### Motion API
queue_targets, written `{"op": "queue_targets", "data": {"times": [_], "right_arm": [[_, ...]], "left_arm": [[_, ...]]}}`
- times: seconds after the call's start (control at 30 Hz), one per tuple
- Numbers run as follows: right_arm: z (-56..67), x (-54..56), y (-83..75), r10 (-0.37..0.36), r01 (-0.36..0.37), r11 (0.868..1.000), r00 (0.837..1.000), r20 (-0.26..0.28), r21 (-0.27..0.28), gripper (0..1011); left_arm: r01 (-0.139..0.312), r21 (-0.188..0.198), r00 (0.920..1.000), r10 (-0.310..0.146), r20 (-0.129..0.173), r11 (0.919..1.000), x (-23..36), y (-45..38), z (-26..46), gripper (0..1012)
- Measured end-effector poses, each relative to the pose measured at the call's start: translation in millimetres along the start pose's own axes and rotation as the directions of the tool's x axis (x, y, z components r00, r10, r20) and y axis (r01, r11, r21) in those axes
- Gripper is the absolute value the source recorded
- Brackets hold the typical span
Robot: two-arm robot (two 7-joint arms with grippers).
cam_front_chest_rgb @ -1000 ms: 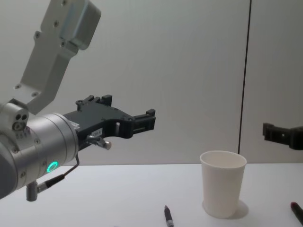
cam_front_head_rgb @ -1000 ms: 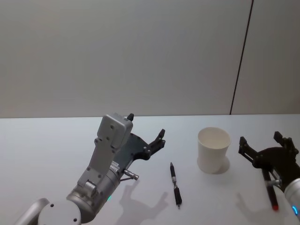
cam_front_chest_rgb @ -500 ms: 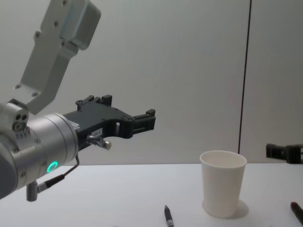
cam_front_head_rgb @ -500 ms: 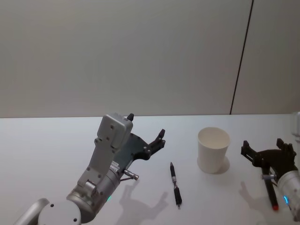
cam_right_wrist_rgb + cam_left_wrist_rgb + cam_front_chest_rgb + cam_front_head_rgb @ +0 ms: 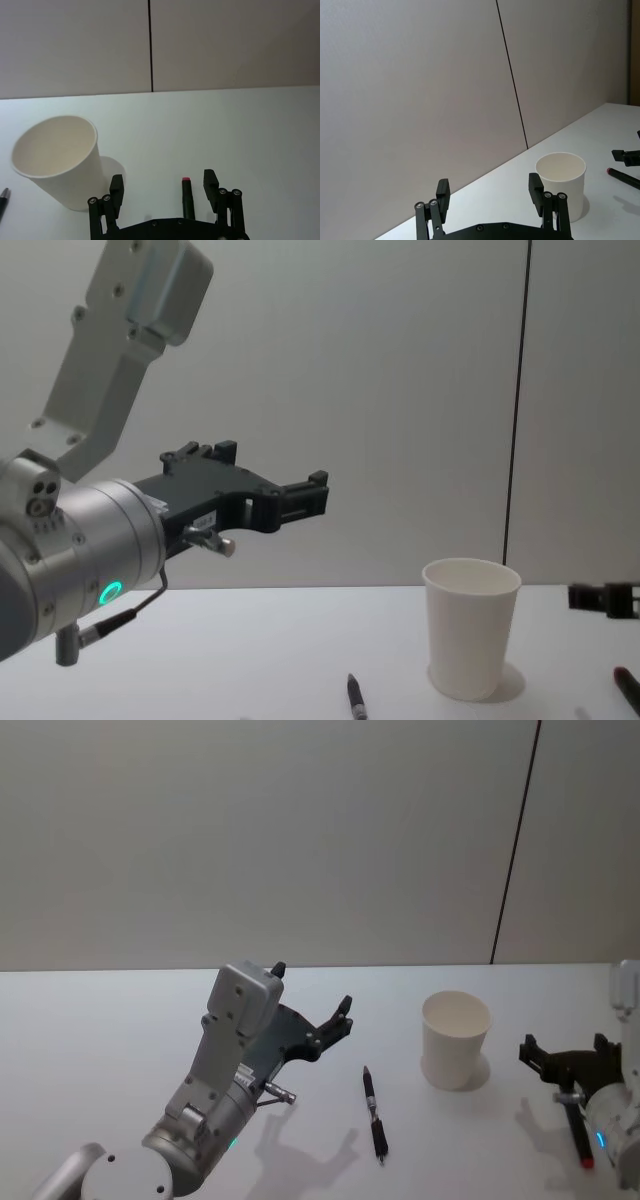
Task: Place the pen into the pen holder.
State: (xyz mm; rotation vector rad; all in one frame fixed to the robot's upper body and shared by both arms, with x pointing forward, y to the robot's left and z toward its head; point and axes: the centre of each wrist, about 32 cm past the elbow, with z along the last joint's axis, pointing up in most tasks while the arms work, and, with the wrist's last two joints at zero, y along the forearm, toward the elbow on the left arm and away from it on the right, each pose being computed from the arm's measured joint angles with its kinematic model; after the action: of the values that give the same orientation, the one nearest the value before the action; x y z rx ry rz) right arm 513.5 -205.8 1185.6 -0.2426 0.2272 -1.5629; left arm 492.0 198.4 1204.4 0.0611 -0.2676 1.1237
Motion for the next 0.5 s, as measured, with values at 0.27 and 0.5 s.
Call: {"op": "queue_targets", "data": {"times": [0.27,0.5], "right_arm": [[-4.8,2.3,11.2,-0.031,0.030,0.998,0.999,-0.015,-0.053,1001],[-11.0,4.9,19.1,-0.052,0.050,0.994,0.998,-0.023,-0.095,1002]], "left_arm": [[0.000,0.000,1.0000,0.000,0.000,1.0000,0.0,0.0,0.0,1000],[0.000,0.000,1.0000,0.000,0.000,1.0000,0.0,0.0,0.0,999]]}}
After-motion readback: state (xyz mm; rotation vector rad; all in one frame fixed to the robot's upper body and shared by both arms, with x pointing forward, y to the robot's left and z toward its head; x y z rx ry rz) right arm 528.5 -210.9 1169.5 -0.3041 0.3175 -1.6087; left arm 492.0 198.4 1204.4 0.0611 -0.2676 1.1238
